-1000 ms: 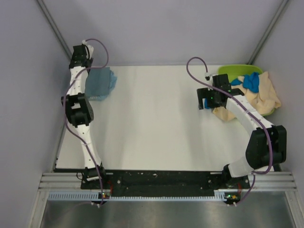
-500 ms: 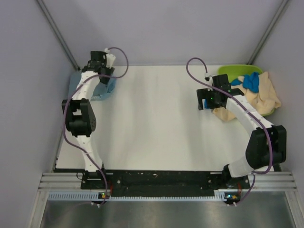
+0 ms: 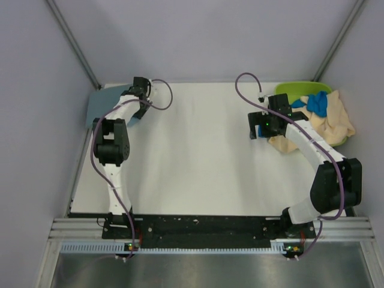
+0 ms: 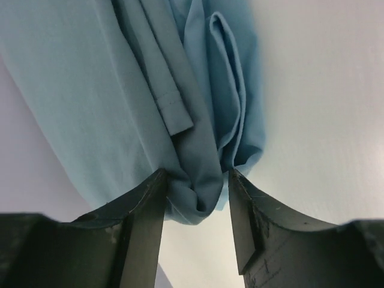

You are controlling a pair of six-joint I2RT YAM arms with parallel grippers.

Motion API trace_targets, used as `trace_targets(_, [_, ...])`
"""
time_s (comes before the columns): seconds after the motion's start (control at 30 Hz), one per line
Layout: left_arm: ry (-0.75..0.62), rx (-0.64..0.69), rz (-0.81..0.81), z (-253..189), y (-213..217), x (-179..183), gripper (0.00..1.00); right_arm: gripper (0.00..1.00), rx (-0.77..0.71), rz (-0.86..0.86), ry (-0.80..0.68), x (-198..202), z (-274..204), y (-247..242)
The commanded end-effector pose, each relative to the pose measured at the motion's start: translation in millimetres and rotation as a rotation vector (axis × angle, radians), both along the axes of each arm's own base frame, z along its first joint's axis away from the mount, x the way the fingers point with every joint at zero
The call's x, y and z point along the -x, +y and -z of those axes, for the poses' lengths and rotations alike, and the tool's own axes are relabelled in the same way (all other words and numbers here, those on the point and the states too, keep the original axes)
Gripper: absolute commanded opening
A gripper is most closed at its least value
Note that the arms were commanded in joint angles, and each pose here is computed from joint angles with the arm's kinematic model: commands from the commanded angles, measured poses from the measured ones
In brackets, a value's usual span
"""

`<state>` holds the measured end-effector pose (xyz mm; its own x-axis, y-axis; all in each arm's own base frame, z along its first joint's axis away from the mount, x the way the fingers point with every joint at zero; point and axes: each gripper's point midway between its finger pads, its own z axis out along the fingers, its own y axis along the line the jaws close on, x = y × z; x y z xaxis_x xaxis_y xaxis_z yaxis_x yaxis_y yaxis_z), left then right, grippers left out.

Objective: Fold and stack the t-shirts
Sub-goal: Put the neatly folded tshirt into the corner of the board with the left arm

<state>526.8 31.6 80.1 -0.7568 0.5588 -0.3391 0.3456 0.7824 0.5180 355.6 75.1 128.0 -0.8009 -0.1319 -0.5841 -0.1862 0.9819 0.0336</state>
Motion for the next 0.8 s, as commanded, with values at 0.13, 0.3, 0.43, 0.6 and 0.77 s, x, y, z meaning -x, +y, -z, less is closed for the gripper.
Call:
trace_targets(0.13, [-0.093, -0.134, -0.042, -20, 15, -12, 0.13, 0.99, -0.011, -0.012, -0.037, -11, -11, 1])
trace_targets(0.3, [-0.125, -0.126, 0.003, -37, -4, -5, 0.0, 0.99, -0.01, -0.013, -0.034, -12, -10, 1])
trace_targets(0.43, [-0.16, -0.121, 0.03, -53, -16, -1, 0.0, 0.99, -0.012, -0.013, -0.034, -12, -10, 1])
trace_targets(0.6, [-0.187, -0.127, 0.077, -63, -21, 10, 0.0, 0.99, -0.01, -0.018, -0.03, -11, -8, 2])
trace_targets(0.77, [-0.084, -0.098, 0.19, -29, -41, 30, 0.0, 0.99, -0.014, -0.022, -0.023, -11, -6, 3])
